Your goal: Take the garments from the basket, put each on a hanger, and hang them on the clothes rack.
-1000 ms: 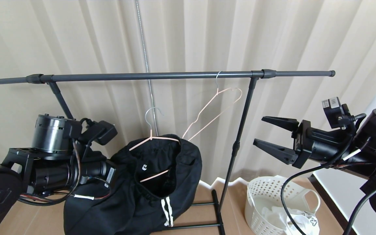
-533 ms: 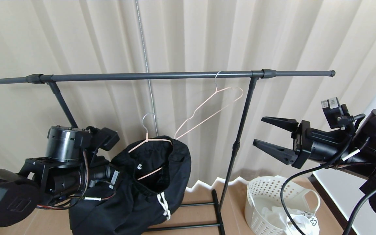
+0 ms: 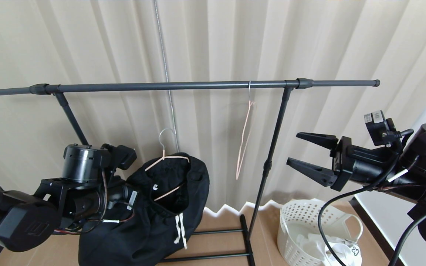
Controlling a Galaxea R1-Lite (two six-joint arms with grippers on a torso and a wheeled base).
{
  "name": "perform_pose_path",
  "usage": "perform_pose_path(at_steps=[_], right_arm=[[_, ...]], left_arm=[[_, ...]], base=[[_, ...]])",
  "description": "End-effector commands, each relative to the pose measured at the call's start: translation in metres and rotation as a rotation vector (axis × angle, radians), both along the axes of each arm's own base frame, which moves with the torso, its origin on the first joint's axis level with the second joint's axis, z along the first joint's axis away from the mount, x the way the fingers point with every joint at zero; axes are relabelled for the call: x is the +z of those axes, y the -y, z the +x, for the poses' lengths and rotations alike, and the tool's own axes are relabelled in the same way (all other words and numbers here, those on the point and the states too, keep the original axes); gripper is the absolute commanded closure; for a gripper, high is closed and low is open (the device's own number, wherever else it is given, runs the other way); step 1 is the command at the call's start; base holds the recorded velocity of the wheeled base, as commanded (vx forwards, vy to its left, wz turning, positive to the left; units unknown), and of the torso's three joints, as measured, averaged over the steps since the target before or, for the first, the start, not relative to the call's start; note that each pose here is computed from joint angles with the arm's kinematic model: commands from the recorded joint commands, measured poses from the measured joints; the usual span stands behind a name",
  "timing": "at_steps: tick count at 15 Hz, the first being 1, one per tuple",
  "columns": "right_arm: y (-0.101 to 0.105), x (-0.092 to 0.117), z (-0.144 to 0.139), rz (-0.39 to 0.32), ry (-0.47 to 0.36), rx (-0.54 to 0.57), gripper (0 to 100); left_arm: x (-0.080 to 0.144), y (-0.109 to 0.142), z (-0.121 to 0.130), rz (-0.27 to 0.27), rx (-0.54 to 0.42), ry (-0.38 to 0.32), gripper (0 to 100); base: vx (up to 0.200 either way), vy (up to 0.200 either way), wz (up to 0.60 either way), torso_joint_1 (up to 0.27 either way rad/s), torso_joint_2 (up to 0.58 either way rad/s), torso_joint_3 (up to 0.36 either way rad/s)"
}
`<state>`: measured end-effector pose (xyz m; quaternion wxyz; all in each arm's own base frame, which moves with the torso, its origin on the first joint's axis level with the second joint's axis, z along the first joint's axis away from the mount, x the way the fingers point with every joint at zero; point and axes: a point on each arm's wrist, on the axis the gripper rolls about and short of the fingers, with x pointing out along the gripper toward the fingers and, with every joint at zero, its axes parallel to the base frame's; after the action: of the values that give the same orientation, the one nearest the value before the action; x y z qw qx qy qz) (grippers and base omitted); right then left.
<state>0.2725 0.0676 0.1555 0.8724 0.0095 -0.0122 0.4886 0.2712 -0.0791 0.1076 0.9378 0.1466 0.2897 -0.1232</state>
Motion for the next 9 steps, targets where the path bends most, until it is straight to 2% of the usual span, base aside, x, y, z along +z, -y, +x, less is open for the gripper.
perform_pose_path(at_steps=[1,2,4,7,9], right_arm=[[0.0,0.0,0.0,0.0,-0.001,0.001,0],[0.0,0.0,0.0,0.0,-0.001,0.0,0],[0.0,0.0,0.0,0.0,-0.001,0.001,0],[0.0,0.0,0.0,0.0,-0.001,0.001,0],[0.0,0.0,0.0,0.0,-0.001,0.001,0]], left_arm=[[0.001,0.003,0.006,-0.014,0.006,0.027,100],[0.009,0.005,0.011,-0.034,0.024,0.08,100],[0.023,0.009,0.021,-0.056,0.064,0.141,100],[0.037,0.016,0.044,-0.1,0.093,0.206,100],[0.041,0.023,0.055,-0.102,0.107,0.231,100]], base=[[0.0,0.0,0.0,0.0,0.0,0.0],[0.0,0.0,0.0,0.0,0.0,0.0],[0.0,0.0,0.0,0.0,0.0,0.0],[0.0,0.0,0.0,0.0,0.0,0.0],[0.0,0.0,0.0,0.0,0.0,0.0]])
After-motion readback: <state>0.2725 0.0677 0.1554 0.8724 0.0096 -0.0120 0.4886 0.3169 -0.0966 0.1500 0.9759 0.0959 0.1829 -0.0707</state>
